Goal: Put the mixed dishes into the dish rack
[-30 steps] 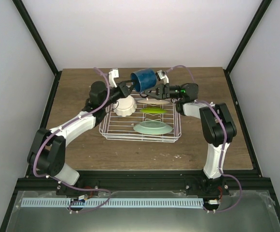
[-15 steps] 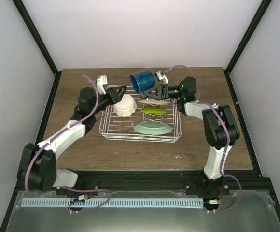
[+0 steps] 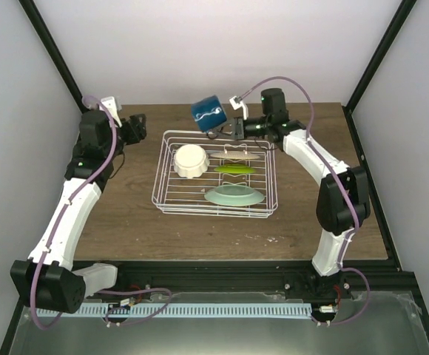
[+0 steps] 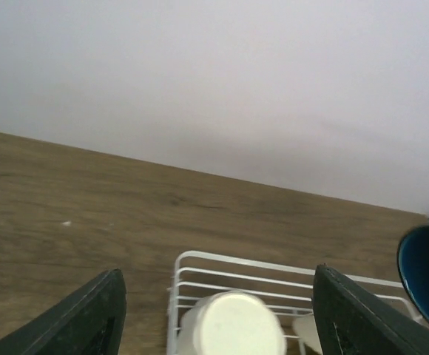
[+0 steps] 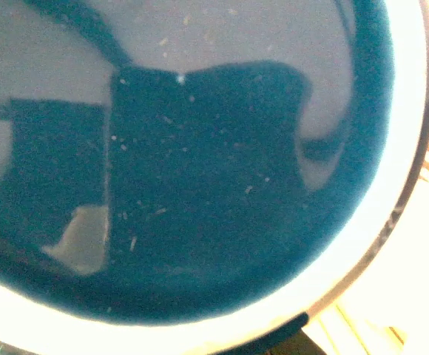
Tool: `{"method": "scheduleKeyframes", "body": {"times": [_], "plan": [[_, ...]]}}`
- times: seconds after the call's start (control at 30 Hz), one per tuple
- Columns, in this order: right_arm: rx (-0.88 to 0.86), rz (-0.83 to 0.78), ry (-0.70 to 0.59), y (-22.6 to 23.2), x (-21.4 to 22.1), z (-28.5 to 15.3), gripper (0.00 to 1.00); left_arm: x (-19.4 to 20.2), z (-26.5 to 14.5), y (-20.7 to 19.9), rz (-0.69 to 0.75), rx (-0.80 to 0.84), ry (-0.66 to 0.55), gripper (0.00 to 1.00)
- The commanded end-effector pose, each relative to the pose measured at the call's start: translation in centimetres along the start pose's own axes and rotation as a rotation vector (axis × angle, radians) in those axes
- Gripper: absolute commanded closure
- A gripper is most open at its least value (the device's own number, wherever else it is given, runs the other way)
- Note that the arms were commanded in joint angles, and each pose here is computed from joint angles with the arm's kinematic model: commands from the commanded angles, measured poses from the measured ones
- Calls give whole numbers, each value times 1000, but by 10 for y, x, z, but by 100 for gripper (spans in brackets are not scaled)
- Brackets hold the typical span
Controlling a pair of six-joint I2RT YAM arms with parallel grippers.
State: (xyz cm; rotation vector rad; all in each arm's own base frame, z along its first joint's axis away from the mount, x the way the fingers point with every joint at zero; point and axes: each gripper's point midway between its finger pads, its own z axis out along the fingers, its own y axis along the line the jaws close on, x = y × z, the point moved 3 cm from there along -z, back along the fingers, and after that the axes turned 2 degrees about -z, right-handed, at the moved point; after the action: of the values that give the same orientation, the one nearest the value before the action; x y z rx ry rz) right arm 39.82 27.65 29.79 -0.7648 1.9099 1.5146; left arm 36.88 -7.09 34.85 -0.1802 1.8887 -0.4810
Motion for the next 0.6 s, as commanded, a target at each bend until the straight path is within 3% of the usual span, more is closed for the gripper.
{"method": "scheduleKeyframes", "body": {"times": [0.0,0.23,0.57], "plan": [[136,-131,137,20,29,13,99,13,-8,26,74,-137,73,30],[321,-192,256,26,64,23,99,19,-6,35,59,-168,102,28],[406,-244,330,33,105,55,99,33,1,42,53,-186,158,21]]}}
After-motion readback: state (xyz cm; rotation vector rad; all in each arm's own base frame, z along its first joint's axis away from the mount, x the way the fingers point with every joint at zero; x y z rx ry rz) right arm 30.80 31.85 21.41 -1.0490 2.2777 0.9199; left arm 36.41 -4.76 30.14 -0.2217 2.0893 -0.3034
